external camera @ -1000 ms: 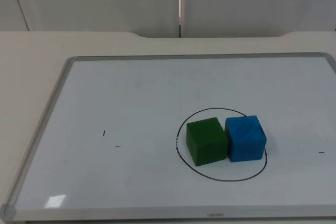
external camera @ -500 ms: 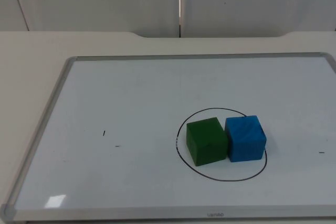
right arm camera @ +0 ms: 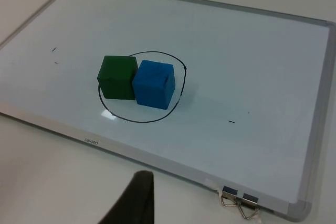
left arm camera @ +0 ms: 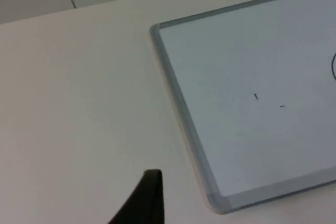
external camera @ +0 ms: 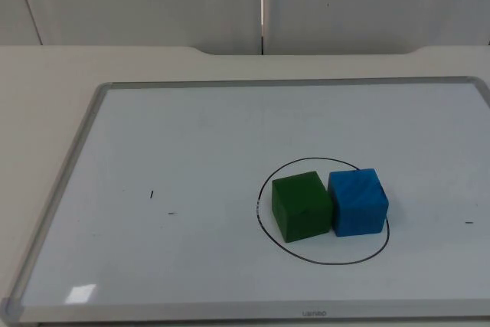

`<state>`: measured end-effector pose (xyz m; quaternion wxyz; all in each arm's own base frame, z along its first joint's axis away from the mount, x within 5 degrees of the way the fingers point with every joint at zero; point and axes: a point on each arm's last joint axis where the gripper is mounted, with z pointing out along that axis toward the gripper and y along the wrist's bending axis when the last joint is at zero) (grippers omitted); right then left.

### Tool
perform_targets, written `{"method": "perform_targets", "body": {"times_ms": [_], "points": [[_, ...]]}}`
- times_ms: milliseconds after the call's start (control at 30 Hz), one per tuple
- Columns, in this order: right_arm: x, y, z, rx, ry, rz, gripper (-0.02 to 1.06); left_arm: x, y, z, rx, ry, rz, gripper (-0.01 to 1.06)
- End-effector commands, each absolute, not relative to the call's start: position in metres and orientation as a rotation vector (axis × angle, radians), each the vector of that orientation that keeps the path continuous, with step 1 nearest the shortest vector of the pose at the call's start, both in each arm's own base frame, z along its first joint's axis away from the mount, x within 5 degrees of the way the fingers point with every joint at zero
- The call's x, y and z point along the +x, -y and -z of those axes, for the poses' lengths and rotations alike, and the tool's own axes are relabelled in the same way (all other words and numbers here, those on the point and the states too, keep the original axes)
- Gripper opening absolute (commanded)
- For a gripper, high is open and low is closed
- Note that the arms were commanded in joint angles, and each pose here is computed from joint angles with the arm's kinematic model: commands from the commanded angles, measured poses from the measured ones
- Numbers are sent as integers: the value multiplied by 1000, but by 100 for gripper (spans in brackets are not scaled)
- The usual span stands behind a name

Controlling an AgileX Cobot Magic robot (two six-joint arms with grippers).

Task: Push the two cubes into the marked area.

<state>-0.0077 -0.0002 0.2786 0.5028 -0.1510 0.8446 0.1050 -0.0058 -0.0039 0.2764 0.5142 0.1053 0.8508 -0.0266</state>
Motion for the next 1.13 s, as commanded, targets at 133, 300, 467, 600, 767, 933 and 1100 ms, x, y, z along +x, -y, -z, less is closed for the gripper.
{"method": "perform_targets", "body": {"times_ms": [133, 300, 467, 600, 767, 933, 1100], "points": [[-8, 0, -280, -368, -2024, -248, 105, -5, 4, -275, 125, -2057, -17, 105], [-8, 0, -280, -368, -2024, -248, 105, -5, 5, -275, 93, -2059, -36, 105], [-8, 0, -280, -368, -2024, -248, 105, -5, 5, -275, 93, -2059, -36, 105], [-8, 0, -280, -354, -2027, -249, 105, -5, 5, -275, 93, -2059, -36, 105], [-8, 0, -280, -285, -2035, -207, 105, -5, 5, -275, 93, -2059, -36, 105], [-8, -1, -280, -161, -2045, -132, 105, -5, 5, -275, 93, -2059, -36, 105], [-7, -2, -280, -32, -2048, -54, 105, -5, 5, -275, 93, -2059, -36, 105]]}}
